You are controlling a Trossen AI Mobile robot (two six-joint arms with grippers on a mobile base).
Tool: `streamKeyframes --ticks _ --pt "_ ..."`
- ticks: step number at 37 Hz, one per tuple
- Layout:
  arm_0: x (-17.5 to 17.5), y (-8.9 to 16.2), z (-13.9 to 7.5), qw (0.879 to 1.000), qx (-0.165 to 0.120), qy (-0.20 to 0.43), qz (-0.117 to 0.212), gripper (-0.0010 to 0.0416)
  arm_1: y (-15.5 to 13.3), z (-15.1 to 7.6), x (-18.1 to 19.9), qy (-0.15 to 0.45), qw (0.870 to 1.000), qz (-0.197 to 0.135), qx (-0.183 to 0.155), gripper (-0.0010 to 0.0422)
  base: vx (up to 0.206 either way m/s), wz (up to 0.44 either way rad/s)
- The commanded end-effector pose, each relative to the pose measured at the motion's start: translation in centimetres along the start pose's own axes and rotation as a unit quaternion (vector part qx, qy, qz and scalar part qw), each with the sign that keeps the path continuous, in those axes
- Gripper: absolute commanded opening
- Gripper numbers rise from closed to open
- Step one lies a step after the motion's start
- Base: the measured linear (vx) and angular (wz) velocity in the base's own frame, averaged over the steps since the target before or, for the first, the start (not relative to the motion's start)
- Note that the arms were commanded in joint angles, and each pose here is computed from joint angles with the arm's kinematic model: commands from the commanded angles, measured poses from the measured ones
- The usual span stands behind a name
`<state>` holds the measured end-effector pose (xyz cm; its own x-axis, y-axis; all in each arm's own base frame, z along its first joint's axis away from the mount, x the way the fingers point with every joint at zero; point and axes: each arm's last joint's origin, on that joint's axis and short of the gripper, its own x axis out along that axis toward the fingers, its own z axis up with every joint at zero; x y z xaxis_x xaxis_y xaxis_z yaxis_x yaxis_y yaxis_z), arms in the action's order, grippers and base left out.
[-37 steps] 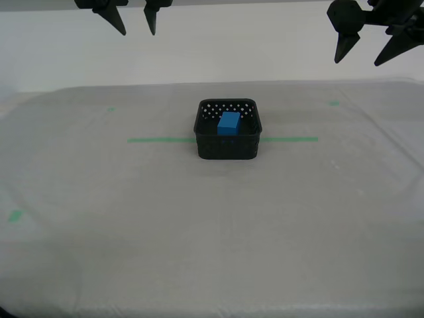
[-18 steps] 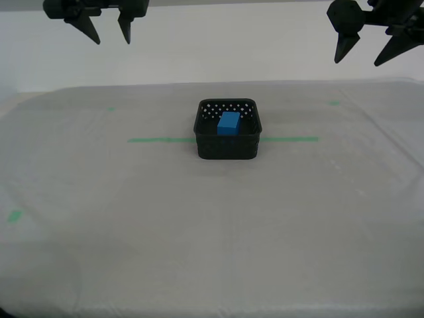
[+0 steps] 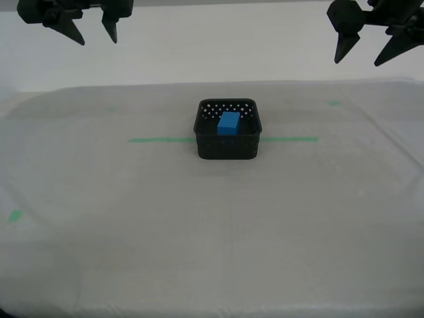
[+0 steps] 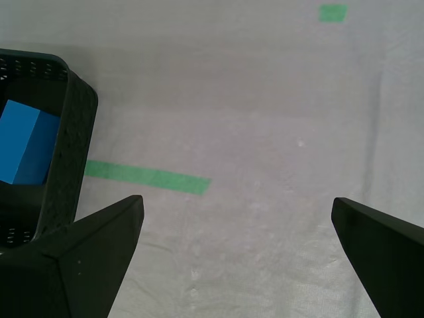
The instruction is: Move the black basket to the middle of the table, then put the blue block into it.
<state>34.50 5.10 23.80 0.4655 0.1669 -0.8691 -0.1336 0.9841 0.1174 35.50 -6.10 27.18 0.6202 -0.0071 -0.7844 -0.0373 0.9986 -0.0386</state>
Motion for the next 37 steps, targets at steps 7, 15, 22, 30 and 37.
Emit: streamKeyframes --ticks 7,15,22,30,37 --pt "0.0 0.0 0.0 1.000 -0.001 -0.001 0.001 0.0398 0.7 -2.6 -0.7 -0.003 1.000 0.001 -0.005 0.0305 0.000 0.000" --pt "0.0 0.0 0.0 1.000 -0.001 -0.001 0.001 0.0399 0.9 -3.7 -0.3 0.009 1.000 0.003 -0.004 0.0305 0.000 0.000" --pt "0.0 0.0 0.0 1.000 -0.001 -0.001 0.001 0.0398 0.9 -3.8 -0.1 0.009 1.000 0.003 -0.003 0.0304 0.000 0.000" --pt "0.0 0.0 0.0 1.000 -0.001 -0.001 0.001 0.0398 0.8 -3.8 -0.1 0.009 1.000 0.003 -0.003 0.0304 0.000 0.000" --pt "0.0 0.0 0.0 1.000 -0.001 -0.001 0.001 0.0399 0.8 -3.8 -0.1 0.009 1.000 0.003 -0.003 0.0304 0.000 0.000"
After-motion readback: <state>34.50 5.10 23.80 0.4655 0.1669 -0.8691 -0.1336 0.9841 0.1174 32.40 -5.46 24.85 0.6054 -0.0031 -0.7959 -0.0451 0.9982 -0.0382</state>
